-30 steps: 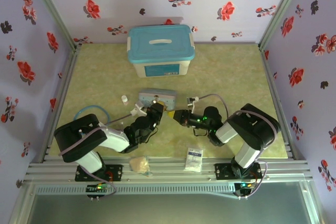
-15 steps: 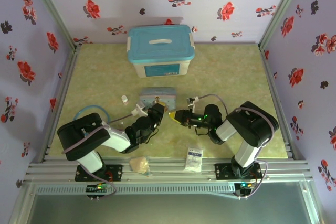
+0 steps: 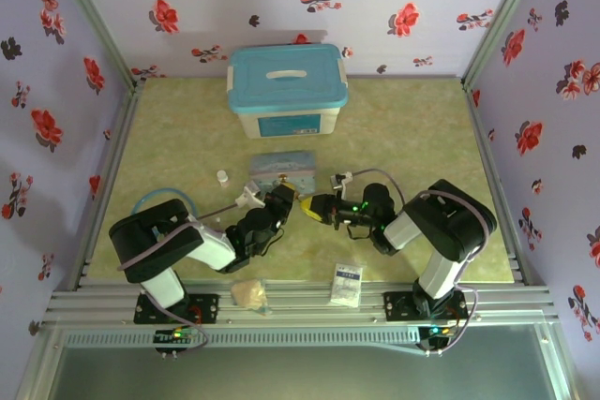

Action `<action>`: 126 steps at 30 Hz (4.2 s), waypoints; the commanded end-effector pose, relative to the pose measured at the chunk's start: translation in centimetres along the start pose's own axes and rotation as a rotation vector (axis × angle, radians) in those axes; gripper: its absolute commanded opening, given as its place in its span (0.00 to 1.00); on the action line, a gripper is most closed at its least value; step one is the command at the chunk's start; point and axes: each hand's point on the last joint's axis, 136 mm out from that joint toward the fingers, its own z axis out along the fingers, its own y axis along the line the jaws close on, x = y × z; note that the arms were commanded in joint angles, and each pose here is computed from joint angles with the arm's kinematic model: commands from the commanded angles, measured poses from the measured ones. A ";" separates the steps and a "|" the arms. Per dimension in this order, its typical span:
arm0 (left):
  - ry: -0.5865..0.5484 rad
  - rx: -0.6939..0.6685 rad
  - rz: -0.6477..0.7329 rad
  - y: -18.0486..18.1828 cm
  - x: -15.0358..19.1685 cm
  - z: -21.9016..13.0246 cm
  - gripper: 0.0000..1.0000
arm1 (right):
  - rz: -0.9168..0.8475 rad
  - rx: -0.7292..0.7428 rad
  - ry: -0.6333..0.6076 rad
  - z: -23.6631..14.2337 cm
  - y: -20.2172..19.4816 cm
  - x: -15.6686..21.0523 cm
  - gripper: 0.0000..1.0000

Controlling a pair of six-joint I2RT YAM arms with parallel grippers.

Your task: Unlock a padlock with a key

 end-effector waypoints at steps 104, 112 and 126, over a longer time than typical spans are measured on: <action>0.171 -0.196 0.151 6.5 5.9 -0.1 0.59 | -0.401 0.487 -0.399 -8.4 2.7 -4.9 0.00; 0.096 -0.131 0.181 2.8 3.5 -2.0 0.61 | -0.465 0.348 -0.472 -8.0 5.9 -5.8 0.00; 0.174 0.051 0.006 -6.7 4.5 -2.0 0.76 | -0.631 0.107 -0.461 -5.4 11.6 -3.7 0.00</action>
